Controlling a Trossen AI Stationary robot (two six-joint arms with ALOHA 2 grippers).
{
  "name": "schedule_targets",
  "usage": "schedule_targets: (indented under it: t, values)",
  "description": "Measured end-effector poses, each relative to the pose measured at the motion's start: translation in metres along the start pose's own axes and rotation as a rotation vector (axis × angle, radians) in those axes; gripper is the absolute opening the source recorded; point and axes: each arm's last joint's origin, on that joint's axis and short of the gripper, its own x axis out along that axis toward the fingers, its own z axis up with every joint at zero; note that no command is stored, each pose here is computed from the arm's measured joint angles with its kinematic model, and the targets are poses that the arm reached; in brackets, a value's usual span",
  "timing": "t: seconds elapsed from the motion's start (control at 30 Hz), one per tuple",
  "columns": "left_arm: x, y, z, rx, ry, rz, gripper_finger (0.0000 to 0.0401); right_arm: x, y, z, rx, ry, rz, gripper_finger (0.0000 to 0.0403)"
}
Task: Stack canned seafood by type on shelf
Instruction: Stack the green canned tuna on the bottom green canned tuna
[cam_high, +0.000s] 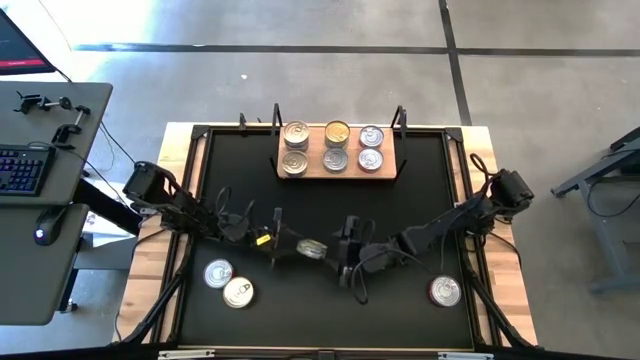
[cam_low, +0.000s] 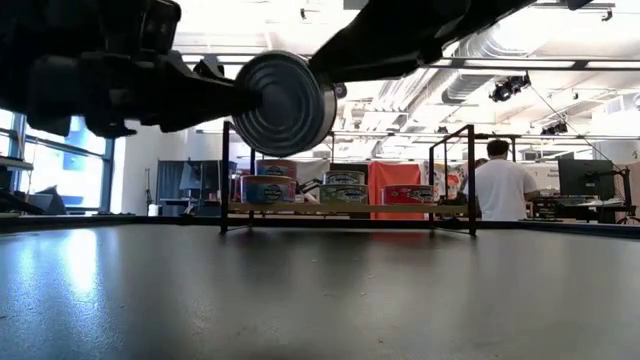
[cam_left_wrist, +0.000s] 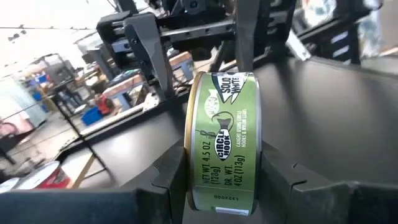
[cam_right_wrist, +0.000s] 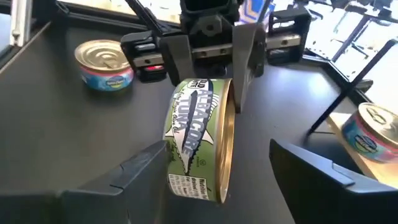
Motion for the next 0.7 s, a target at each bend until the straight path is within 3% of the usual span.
schedule_targets:
  t: [0.2,0.5,0.7]
  values:
    - [-0.0004,-0.0045,0.0011,0.002,0.015,0.009,0.0122,0.0033,-0.0027,0.0002,0.011,0.002,0.098,0.0256]
    - [0.0017,-0.0027,0.0024,0.024,0.036,0.073,0.0135,0.0006,0.0006,-0.0001,-0.146,0.005,0.115,0.0248]
    - [0.0046,-0.0069,0.007,0.023,0.027,0.063,0.0135,0.004,-0.0058,0.0032,-0.106,-0.019,0.098,0.0248]
